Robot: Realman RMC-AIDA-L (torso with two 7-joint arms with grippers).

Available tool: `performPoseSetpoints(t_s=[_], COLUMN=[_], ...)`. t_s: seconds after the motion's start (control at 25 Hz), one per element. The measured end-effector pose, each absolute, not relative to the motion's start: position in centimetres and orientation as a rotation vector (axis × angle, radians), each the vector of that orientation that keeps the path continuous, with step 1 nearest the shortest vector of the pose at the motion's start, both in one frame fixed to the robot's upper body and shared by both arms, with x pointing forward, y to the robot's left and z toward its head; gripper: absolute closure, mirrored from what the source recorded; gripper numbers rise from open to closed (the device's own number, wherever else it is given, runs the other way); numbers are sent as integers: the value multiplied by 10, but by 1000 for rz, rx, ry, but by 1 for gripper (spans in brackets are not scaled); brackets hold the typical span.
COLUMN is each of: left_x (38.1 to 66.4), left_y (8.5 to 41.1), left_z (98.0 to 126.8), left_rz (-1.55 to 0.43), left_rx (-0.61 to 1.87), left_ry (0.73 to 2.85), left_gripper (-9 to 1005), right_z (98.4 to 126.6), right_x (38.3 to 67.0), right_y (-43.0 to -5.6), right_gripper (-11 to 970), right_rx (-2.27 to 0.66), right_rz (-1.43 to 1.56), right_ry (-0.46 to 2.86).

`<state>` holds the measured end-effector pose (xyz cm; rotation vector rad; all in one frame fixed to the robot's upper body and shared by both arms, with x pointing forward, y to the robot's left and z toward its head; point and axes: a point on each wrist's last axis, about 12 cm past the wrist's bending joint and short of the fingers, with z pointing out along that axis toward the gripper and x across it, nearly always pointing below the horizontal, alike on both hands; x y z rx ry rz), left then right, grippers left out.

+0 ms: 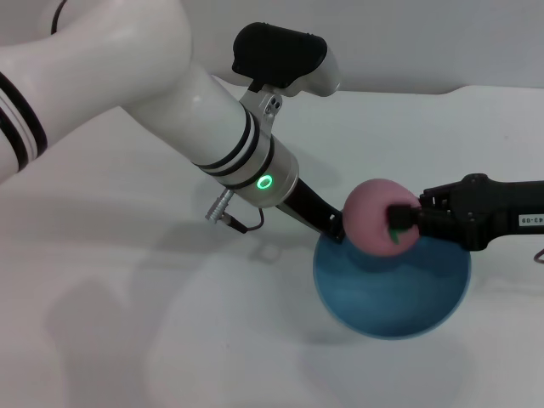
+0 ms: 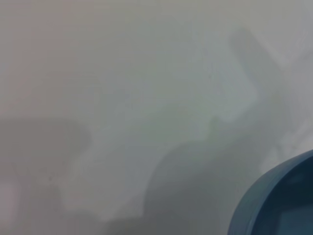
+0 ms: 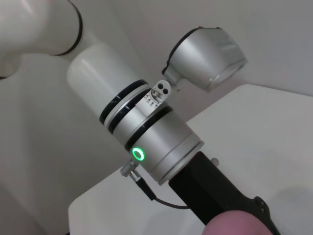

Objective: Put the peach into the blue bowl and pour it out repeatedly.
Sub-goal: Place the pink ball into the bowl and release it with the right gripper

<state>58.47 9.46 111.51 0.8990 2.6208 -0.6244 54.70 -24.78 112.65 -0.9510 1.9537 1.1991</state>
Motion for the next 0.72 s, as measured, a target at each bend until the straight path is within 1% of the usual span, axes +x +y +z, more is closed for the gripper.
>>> performPoseSetpoints(t_s=[0.24, 0.44, 0.68, 0.72], left_x=[586, 588, 589, 589], left_y=[95, 95, 96, 96], left_z=[1116, 1116, 1116, 1116], left_rz=[-626, -626, -621, -621], left_rx=[889, 879, 875, 874], left_ry=[2617, 2607, 2603, 2602], left_gripper=[997, 997, 996, 996], right_z=[1126, 1126, 1128, 1128], right_x=[548, 549, 550, 550], right_y=[-249, -250, -253, -253], right_gripper=[906, 699, 599, 599], right_rx=[-948, -945, -935, -933], right_rz=[1185, 1172, 1162, 1159], right_ry=[1963, 1966, 1963, 1963])
